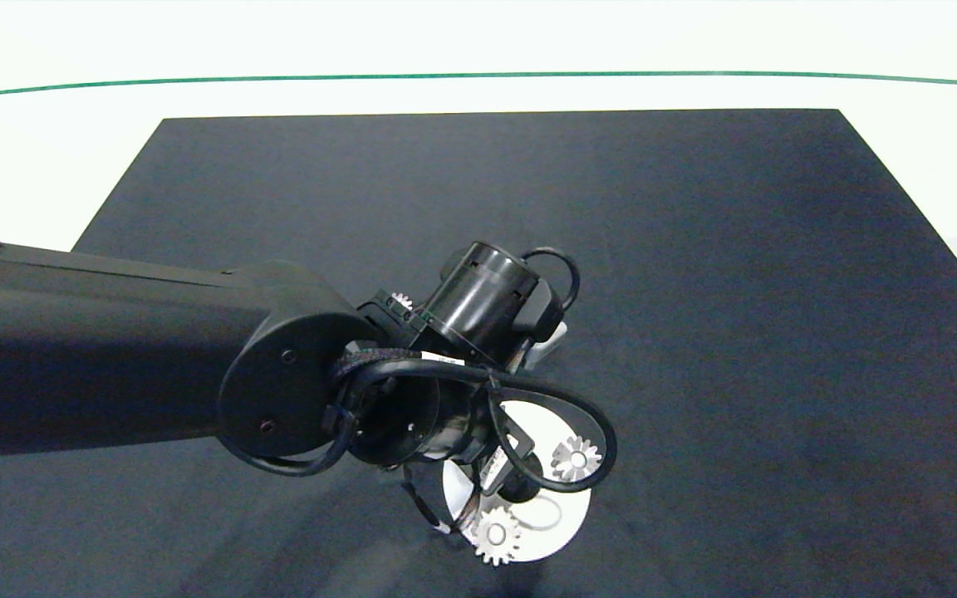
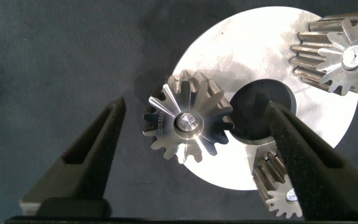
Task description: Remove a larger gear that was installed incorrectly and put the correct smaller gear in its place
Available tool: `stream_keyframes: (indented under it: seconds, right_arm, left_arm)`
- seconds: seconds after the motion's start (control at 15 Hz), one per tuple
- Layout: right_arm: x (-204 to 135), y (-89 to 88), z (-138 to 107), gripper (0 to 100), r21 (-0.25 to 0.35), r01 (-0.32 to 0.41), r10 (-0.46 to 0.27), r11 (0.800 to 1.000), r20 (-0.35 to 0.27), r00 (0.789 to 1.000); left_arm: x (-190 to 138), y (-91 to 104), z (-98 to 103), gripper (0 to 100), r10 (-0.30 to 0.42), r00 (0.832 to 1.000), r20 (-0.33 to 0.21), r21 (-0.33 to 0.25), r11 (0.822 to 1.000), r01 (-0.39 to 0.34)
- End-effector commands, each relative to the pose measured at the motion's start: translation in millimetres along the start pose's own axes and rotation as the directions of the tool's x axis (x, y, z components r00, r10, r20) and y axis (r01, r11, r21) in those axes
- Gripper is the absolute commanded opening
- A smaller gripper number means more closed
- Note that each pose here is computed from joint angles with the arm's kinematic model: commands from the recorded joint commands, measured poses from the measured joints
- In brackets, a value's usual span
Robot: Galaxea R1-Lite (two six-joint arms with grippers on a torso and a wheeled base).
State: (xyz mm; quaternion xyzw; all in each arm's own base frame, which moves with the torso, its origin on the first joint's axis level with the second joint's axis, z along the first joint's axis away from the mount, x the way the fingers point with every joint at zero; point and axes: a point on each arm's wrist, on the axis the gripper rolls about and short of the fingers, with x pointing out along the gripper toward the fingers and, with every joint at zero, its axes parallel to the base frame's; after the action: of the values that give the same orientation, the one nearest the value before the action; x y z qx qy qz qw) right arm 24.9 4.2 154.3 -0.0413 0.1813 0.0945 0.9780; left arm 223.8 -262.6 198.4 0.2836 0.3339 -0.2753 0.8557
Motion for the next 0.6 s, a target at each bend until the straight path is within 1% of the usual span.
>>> stream_keyframes:
  seconds: [0.07, 0.6]
  right_arm:
    - [-0.1, 0.1, -0.1, 100, 0.000, -0.003, 0.003, 1.000, 0.001, 1.000]
    - [0.6, 0.1, -1.2, 100, 0.000, -0.003, 0.003, 1.000, -0.005, 1.000]
  left_arm:
    - [0.5, -0.3, -1.6, 84, 0.002, 1.000, -0.007, 0.010, 1.000, -0.001]
    - [6.2, -2.5, 0.1, 68, 0.000, 1.000, -0.008, 0.014, 1.000, 0.000]
